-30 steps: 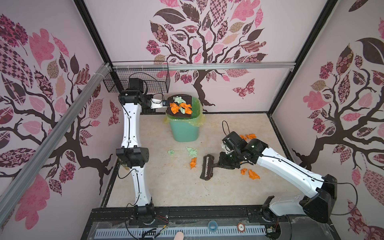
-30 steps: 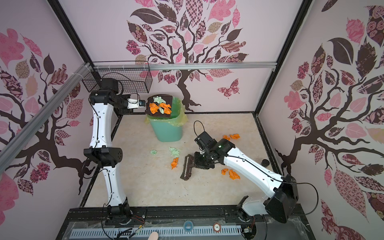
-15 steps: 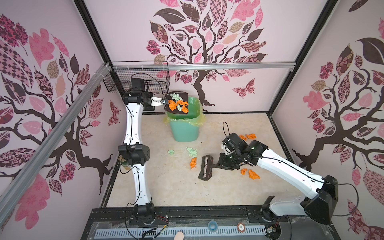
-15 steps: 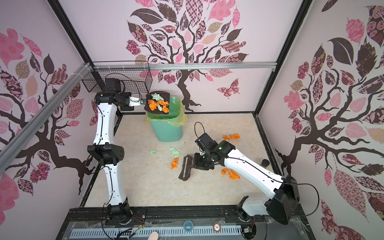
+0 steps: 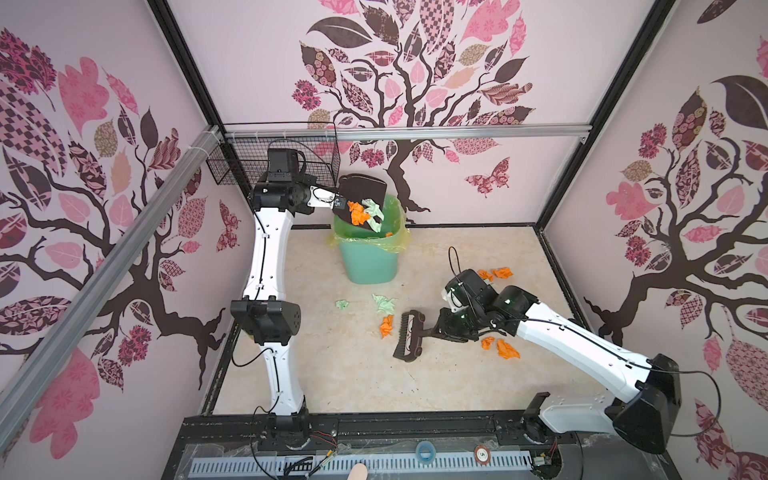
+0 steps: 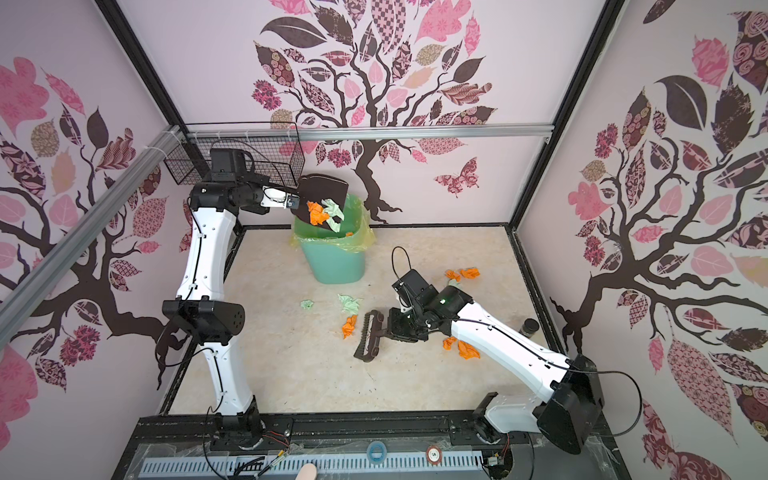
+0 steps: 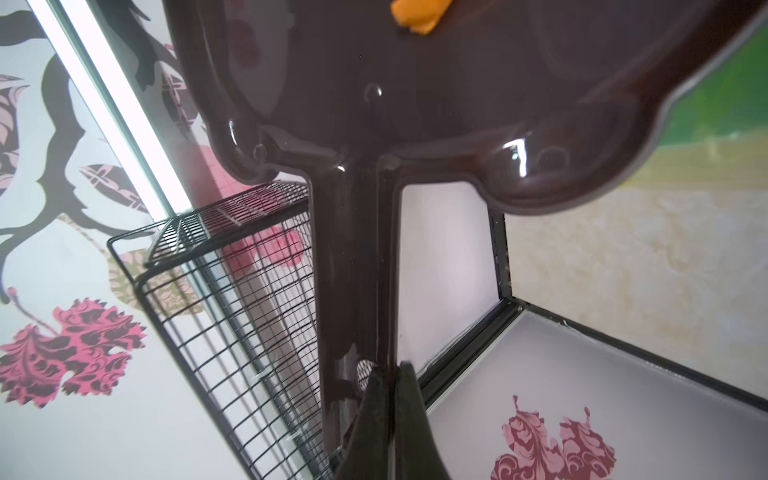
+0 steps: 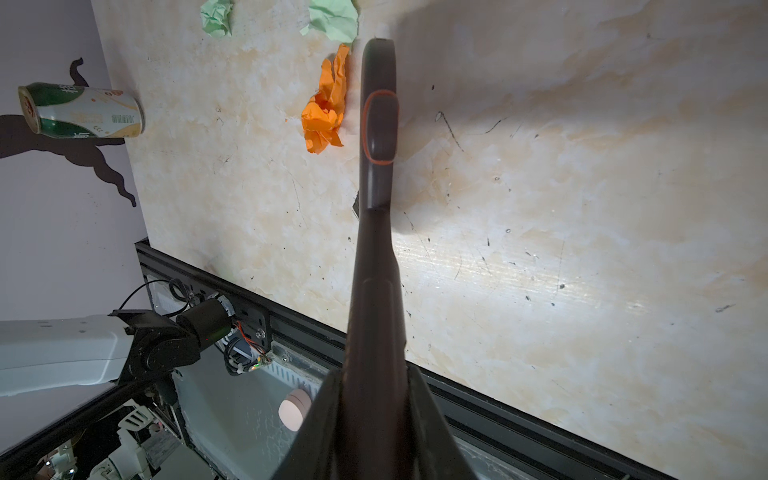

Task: Sweep away the paper scraps from the table
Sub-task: 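Raise the dustpan over the green bin and tip scraps in with the left gripper, then lower the empty dustpan with the left gripper while the right moves the brush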

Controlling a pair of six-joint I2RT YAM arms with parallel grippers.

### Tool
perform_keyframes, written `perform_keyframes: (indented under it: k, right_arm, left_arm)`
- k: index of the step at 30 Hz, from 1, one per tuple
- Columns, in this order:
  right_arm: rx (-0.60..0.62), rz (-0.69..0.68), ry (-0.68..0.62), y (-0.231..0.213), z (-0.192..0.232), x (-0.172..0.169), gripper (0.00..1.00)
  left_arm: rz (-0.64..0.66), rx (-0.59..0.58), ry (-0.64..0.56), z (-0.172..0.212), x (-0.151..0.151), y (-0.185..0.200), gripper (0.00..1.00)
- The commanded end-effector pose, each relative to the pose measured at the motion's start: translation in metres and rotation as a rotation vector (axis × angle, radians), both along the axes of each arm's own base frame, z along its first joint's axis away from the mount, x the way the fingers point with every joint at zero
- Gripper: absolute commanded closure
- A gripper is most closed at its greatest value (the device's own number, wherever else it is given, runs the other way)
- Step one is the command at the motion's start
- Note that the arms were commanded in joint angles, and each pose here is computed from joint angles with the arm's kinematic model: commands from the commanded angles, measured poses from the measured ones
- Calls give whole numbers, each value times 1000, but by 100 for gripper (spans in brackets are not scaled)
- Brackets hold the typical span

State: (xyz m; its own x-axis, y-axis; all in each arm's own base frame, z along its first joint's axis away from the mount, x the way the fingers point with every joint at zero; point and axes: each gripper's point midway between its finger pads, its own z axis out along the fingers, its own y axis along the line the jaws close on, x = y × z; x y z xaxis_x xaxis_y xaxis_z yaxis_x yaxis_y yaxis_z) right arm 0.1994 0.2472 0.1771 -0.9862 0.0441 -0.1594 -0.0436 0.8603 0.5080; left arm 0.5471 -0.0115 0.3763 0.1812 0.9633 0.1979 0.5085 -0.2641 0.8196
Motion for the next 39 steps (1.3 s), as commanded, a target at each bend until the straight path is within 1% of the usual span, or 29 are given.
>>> perform_keyframes:
  k: [1, 8, 16, 21, 24, 26, 28, 30, 33, 34, 36, 39]
  right_arm:
    - [-7, -12, -4, -9, 4, -5, 100]
    - [3, -13, -13, -8, 9, -4, 100]
    - [-6, -11, -20, -9, 11, -2, 100]
    - [-16, -9, -40, -9, 19, 2, 100]
    - [-33, -18, -80, -13, 36, 9, 100]
    - [-26, -15, -118, -14, 55, 13, 100]
    - [13, 4, -138, -7, 70, 16, 100]
    - [96, 50, -126, 12, 82, 15, 100]
    - [263, 105, -88, 50, 94, 18, 100]
    - [314, 116, -81, 63, 98, 21, 100]
    - [371, 144, -61, 88, 98, 27, 100]
    - [378, 185, -63, 124, 93, 37, 100]
  left_arm:
    - [11, 49, -35, 4, 5, 7, 100]
    - [20, 95, -43, -1, 13, 12, 100]
    - [8, 116, -83, 7, 18, 10, 100]
    - [5, 44, -115, 33, 10, 7, 100]
    - [7, -14, -145, 49, 3, 8, 100]
    - [9, -73, -152, 60, -9, 8, 100]
    - [6, -148, -159, 73, -25, 8, 100]
    - [9, -226, -150, 85, -46, 10, 100]
    - [18, -346, -111, 95, -83, 16, 100]
    - [27, -384, -101, 96, -95, 21, 100]
    - [41, -432, -86, 93, -118, 31, 100]
    - [79, -453, -68, 75, -142, 55, 100]
